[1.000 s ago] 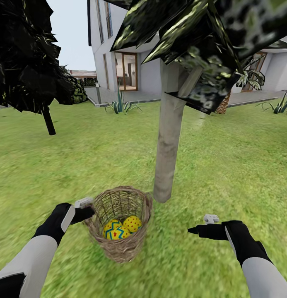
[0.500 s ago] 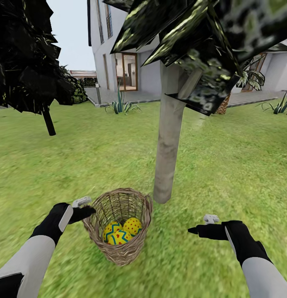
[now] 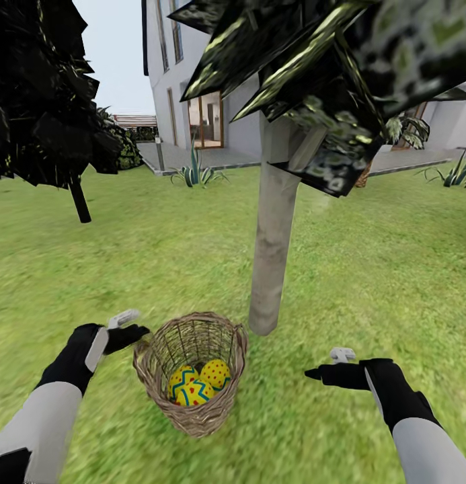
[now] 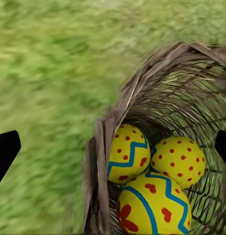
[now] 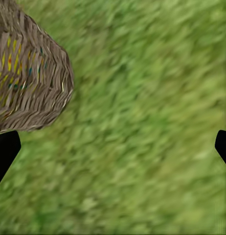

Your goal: Take the three Easter eggs out of the wicker basket on the lawn in the garden, then place them on the lawn next to a single tree (choose any tree) so that all three eggs are next to the same tree and none are left in the basket.

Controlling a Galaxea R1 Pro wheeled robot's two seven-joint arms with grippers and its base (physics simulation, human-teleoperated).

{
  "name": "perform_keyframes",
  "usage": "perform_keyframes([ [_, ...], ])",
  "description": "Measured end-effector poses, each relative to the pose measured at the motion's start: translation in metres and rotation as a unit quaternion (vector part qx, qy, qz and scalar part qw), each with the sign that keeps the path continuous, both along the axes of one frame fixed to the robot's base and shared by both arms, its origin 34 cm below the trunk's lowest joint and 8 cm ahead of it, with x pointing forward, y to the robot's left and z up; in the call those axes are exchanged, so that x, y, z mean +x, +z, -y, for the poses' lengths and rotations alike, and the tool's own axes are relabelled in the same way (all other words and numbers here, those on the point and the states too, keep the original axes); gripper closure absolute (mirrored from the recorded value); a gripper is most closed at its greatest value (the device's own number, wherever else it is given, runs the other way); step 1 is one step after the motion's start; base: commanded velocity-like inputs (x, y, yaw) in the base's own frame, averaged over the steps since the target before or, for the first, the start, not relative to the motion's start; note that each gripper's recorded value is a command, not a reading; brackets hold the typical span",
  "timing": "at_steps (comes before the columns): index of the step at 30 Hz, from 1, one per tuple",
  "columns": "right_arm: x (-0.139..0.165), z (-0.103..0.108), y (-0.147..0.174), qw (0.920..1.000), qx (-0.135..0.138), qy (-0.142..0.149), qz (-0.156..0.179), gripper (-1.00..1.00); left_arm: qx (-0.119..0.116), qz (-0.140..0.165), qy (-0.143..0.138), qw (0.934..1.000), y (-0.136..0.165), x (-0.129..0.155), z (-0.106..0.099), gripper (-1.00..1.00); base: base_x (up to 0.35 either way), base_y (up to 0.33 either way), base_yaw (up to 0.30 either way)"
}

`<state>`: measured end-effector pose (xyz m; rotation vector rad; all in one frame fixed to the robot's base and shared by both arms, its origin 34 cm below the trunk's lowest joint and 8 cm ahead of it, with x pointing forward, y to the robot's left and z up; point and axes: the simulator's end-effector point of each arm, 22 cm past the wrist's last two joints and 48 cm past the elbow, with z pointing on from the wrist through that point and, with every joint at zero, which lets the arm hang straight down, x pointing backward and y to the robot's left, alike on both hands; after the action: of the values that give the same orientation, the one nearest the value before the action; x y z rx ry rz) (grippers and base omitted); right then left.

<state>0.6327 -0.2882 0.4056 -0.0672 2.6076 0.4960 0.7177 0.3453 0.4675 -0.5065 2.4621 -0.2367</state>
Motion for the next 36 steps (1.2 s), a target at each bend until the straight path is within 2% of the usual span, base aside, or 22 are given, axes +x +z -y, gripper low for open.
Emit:
perform_keyframes([
  [3,0.003,-0.001,0.007,1.0,-0.004,0.004,0.006,-1.0,-0.029,0.021,0.026,0.999,0.018,0.003,-0.028,-1.0,0.0,0.0,0.0],
  [4,0.006,0.0,0.01,0.9999,-0.007,0.004,0.009,-1.0,-0.042,0.034,0.037,0.9978,0.027,0.003,-0.047,-1.0,0.0,0.0,0.0],
  [5,0.007,0.002,0.013,0.9999,-0.009,0.004,0.011,-1.0,-0.049,0.04,0.042,0.9971,0.032,0.004,-0.055,-1.0,0.0,0.0,0.0],
  [10,0.017,0.005,0.032,0.9996,-0.015,0.004,0.023,-1.0,-0.077,0.046,0.058,0.9943,0.047,0.0,-0.072,-1.0,0.0,0.0,0.0],
  [13,0.028,0.007,0.051,0.999,-0.02,0.005,0.04,-1.0,-0.107,0.022,0.072,0.9914,0.047,-0.012,-0.074,-1.0,0.0,0.0,0.0],
  [16,0.042,0.014,0.072,0.9972,-0.03,0.002,0.068,-1.0,-0.149,0.01,0.103,0.9835,0.044,-0.023,-0.081,-1.0,0.0,0.0,0.0],
  [19,0.053,0.022,0.092,0.9948,-0.041,-0.002,0.093,-1.0,-0.175,0.012,0.125,0.9766,0.042,-0.028,-0.085,-1.0,0.0,0.0,0.053],
  [20,0.058,0.025,0.102,0.9937,-0.045,-0.005,0.103,-1.0,-0.18,0.014,0.125,0.9755,0.042,-0.028,-0.083,-1.0,0.0,0.0,0.176],
  [22,0.06,0.027,0.109,0.9936,-0.047,-0.011,0.102,-1.0,-0.19,0.02,0.12,0.9742,0.045,-0.026,-0.079,-1.0,0.0,0.0,0.233],
  [25,0.054,0.028,0.111,0.9958,-0.047,-0.021,0.076,-1.0,-0.219,0.047,0.102,0.9694,0.058,-0.016,-0.067,-1.0,0.0,0.0,0.27],
  [27,0.052,0.024,0.115,0.9962,-0.058,-0.016,0.063,-1.0,-0.248,0.076,0.079,0.9624,0.073,-0.007,-0.053,-1.0,0.0,0.0,0.141],
  [28,0.055,0.02,0.124,0.9953,-0.071,-0.009,0.065,-1.0,-0.273,0.099,0.061,0.9551,0.086,-0.001,-0.043,-1.0,0.0,0.0,0.061],
  [30,0.058,0.011,0.13,0.9939,-0.087,-0.002,0.068,-1.0,-0.293,0.118,0.044,0.9477,0.098,0.003,-0.034,-1.0,0.0,0.0,0.037],
  [32,0.063,-0.02,0.132,0.9903,-0.121,0.009,0.068,-1.0,-0.316,0.141,0.027,0.9379,0.113,0.006,-0.028,-1.0,0.0,0.0,0.011],
  [36,0.07,-0.069,0.133,0.9828,-0.165,0.014,0.081,-1.0,-0.323,0.148,0.021,0.9346,0.119,0.006,-0.028,-1.0,0.0,0.0,0.003],
])
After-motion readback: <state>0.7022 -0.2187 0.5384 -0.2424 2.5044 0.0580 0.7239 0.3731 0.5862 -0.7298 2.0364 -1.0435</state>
